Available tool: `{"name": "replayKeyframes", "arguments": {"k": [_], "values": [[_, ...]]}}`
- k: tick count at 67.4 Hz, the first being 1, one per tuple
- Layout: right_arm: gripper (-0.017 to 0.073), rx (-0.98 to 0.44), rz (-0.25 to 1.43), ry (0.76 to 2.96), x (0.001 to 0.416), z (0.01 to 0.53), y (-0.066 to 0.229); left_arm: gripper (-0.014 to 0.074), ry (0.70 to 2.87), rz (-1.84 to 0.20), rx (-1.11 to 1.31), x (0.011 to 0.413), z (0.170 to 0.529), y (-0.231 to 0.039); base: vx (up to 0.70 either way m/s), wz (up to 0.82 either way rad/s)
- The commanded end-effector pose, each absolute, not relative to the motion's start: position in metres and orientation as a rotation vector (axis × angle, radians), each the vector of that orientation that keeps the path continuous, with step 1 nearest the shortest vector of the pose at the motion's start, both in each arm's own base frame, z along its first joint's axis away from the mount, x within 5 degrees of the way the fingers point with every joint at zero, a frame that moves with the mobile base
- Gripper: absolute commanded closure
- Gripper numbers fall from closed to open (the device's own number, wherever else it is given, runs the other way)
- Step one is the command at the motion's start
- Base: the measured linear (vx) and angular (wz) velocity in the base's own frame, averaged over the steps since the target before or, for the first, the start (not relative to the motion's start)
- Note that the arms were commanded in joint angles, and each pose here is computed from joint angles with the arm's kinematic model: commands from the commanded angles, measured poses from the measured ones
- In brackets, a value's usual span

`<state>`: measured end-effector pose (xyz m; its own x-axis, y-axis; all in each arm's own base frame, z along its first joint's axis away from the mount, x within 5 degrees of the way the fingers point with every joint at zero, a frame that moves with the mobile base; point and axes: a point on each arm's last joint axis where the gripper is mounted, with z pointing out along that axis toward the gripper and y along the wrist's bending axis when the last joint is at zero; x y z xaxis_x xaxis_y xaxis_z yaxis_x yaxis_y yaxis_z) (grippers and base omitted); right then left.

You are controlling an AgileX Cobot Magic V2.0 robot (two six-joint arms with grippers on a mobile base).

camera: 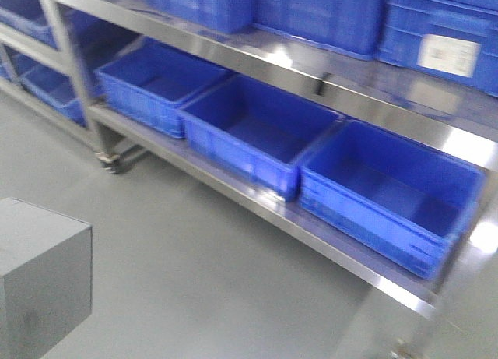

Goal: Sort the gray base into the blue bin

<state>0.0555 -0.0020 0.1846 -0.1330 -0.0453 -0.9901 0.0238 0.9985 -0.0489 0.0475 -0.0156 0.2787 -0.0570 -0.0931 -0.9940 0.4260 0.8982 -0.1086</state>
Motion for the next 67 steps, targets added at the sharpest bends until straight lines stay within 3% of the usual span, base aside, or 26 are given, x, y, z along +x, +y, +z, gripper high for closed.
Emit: {"name": "replayKeyframes", "arguments": {"k": [1,67], "values": [[0.0564,-0.024,-0.077,1.622,0.0559,0.1906,-0.0022,0.0601,1.461,-0.491,0.287,0.0443,0.2963,-0.0189,0.21,0.80],[0.0564,-0.024,-0.076,1.622,0.0559,0.1906,-0.0022,0.0601,1.461,-0.491,0.287,0.0443,0.2963,-0.0189,0.19,0.71]]}}
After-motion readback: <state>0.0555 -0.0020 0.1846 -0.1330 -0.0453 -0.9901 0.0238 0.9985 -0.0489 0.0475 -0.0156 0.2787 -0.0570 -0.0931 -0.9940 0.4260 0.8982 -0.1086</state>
